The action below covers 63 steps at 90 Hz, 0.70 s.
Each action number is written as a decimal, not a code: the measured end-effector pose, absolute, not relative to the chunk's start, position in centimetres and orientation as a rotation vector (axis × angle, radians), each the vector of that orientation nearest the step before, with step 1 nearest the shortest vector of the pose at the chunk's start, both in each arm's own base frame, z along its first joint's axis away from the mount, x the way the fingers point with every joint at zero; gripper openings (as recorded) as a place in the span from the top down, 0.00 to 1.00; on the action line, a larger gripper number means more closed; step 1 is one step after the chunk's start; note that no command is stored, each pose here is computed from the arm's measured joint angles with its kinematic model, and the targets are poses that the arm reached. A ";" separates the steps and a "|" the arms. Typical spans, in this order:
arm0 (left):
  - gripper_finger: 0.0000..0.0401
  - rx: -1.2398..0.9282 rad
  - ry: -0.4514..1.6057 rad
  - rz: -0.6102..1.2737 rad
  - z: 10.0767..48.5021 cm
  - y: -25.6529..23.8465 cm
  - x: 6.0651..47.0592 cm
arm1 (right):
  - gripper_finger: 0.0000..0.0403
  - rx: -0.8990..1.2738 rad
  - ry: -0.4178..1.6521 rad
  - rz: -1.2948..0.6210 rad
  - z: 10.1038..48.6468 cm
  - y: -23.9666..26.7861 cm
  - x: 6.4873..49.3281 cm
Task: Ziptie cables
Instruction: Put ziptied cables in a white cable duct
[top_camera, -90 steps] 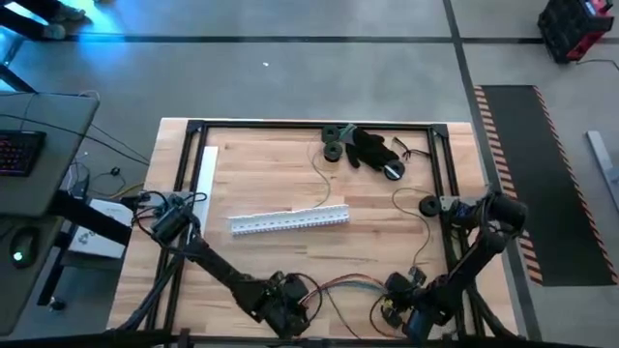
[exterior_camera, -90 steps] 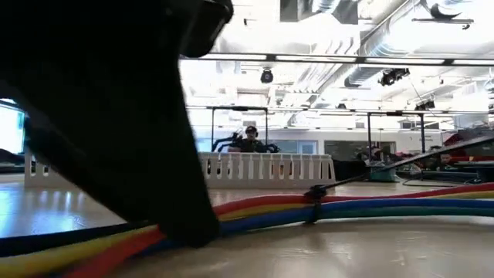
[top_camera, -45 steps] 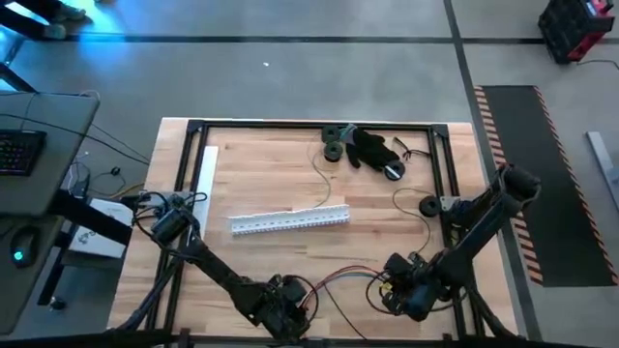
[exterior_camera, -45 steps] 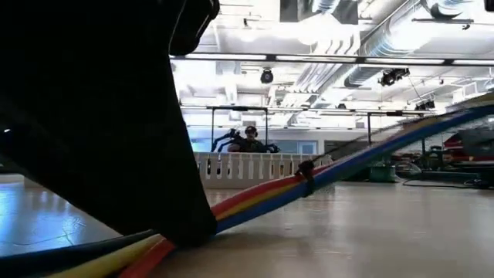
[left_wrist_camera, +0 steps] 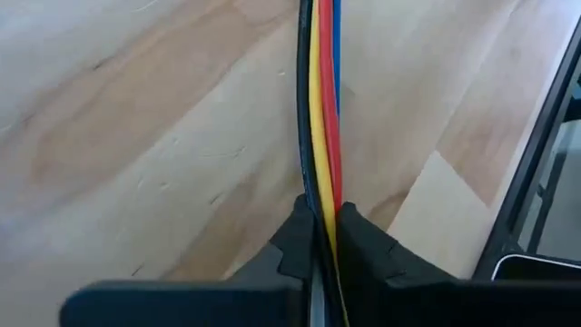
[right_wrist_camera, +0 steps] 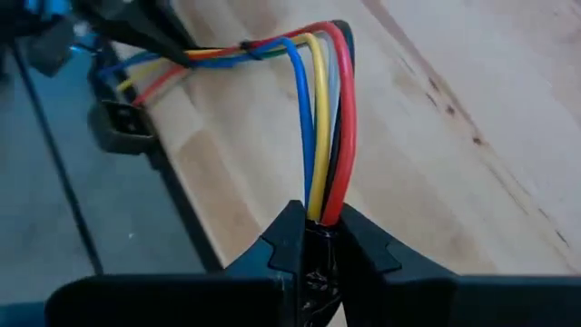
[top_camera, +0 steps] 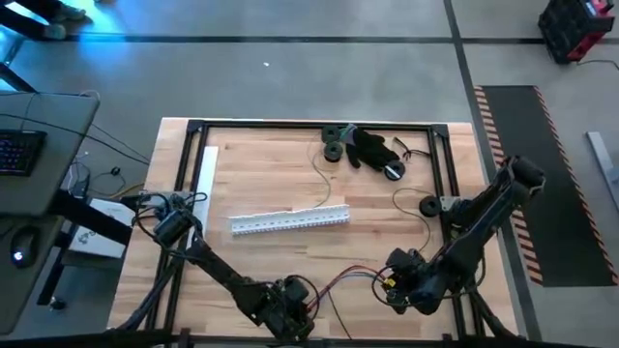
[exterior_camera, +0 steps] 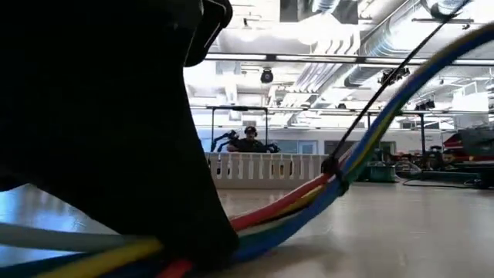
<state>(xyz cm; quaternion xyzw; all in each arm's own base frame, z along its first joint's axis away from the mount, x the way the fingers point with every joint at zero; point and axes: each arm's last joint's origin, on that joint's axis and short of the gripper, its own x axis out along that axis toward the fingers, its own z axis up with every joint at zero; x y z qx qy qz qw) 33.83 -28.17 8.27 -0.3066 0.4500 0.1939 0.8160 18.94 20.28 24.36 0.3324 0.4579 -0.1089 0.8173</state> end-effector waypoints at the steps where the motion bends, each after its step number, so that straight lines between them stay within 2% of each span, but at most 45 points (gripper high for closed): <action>1: 0.97 -0.648 0.958 0.412 8.4 -28.2 33.8 | 0.94 0.711 0.974 -0.229 24.5 20.2 18.9; 19: 1.00 -0.517 1.024 0.449 12.8 -26.5 32.1 | 0.94 0.713 0.962 -0.133 25.9 19.2 19.3; 37: 1.00 -0.360 1.117 0.547 17.7 -24.3 28.8 | 0.94 0.707 0.892 0.016 26.7 18.4 22.0; 63: 1.00 -0.260 1.117 0.613 22.9 -21.7 25.9 | 0.94 0.696 0.773 0.060 27.6 14.8 25.6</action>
